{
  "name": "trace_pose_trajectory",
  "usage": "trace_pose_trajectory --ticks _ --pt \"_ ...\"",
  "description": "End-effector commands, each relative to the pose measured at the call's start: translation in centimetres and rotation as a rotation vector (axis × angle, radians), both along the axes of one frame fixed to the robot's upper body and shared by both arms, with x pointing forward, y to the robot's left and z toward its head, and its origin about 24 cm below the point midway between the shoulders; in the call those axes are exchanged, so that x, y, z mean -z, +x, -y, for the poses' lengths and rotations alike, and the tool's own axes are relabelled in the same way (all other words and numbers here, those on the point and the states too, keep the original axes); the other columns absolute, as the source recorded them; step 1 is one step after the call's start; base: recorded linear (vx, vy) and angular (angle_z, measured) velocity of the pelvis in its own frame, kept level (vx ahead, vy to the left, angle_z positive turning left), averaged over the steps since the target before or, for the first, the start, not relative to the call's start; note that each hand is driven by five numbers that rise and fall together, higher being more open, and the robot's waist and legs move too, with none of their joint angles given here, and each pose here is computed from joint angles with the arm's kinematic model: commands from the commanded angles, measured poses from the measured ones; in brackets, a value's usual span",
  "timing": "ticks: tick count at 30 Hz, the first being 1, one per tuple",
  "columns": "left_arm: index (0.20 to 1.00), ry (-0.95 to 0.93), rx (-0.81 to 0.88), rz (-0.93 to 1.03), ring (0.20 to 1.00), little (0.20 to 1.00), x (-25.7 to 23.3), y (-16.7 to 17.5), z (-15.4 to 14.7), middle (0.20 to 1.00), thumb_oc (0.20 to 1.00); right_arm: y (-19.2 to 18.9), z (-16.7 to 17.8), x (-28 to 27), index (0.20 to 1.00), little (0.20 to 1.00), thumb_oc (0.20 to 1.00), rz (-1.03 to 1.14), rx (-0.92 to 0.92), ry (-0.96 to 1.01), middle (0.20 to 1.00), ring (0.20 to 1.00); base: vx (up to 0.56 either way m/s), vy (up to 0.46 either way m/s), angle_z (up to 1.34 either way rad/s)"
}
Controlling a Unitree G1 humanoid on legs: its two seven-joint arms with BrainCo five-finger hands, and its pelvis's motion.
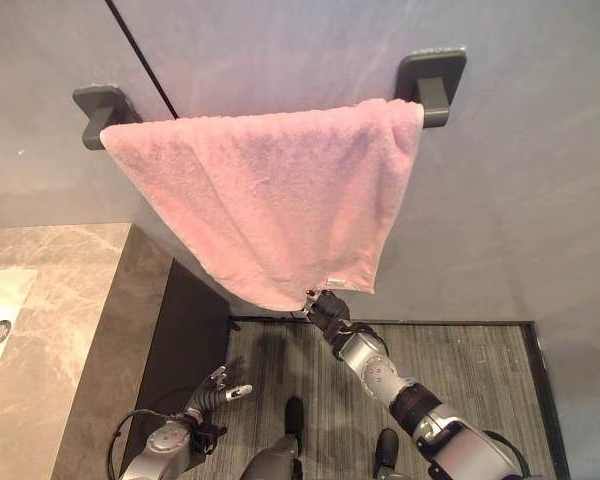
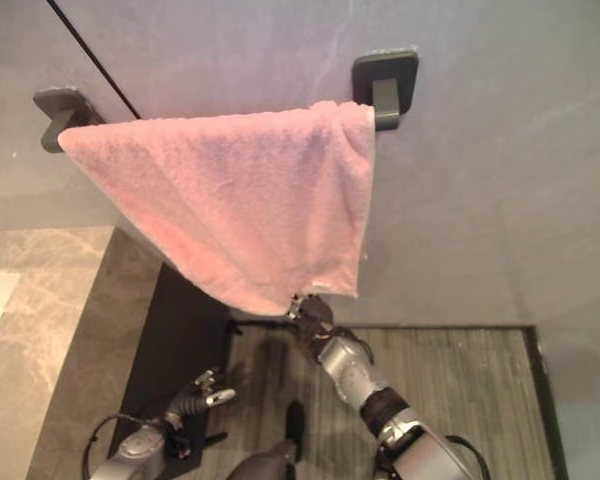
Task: Put brush and paste in cup on sink, flatten towel.
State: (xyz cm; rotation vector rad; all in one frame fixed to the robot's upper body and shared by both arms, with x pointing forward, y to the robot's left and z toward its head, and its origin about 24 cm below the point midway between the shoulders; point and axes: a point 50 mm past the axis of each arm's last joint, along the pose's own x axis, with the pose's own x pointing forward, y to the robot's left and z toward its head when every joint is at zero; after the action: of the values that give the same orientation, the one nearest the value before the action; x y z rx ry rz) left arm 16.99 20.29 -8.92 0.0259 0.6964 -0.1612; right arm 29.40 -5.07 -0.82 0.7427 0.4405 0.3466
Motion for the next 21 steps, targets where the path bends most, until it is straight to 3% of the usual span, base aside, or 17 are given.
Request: trace_pose_trajectory --ticks 1,13,14,15,16,21 --pt "1.0 0.081 0.018 0.062 1.0 1.0 -1.0 1.3 -1.8 1.0 1.0 0.8 -2.3 -1.8 0.2 0.2 0.2 0.051 -0.03 0.031 0.2 0.2 0.0 0.0 0.0" --pt "1.0 0.098 0.029 0.046 1.0 1.0 -0.7 1.4 -1.8 1.0 1.0 0.9 -2.3 -0.9 0.2 0.2 0.2 0.006 -0.018 -0.005 0.2 0.2 0.0 0.0 0.0" --pt "1.0 0.101 0.028 0.039 1.0 1.0 -0.5 1.3 -1.8 1.0 1.0 0.9 -2.2 -0.8 0.379 0.379 0.379 -0.001 -0.018 -0.01 0.379 0.379 0.0 0.0 0.0" --pt "1.0 0.103 0.026 0.034 1.0 1.0 -0.4 1.3 -1.8 1.0 1.0 0.9 -2.2 -0.8 0.642 0.642 0.642 -0.003 -0.013 -0.01 0.642 0.642 0.0 0.0 0.0" --pt "1.0 0.104 0.03 0.027 1.0 1.0 -0.3 1.3 -1.8 1.0 1.0 1.0 -2.1 -0.8 1.0 1.0 1.0 -0.003 -0.01 -0.011 1.0 1.0 0.0 0.0 0.0" --pt "1.0 0.108 0.054 0.022 1.0 1.0 -0.2 1.5 -1.4 1.0 1.0 0.8 -1.7 0.1 1.0 1.0 1.0 -0.022 -0.016 -0.065 1.0 1.0 0.0 0.0 0.0"
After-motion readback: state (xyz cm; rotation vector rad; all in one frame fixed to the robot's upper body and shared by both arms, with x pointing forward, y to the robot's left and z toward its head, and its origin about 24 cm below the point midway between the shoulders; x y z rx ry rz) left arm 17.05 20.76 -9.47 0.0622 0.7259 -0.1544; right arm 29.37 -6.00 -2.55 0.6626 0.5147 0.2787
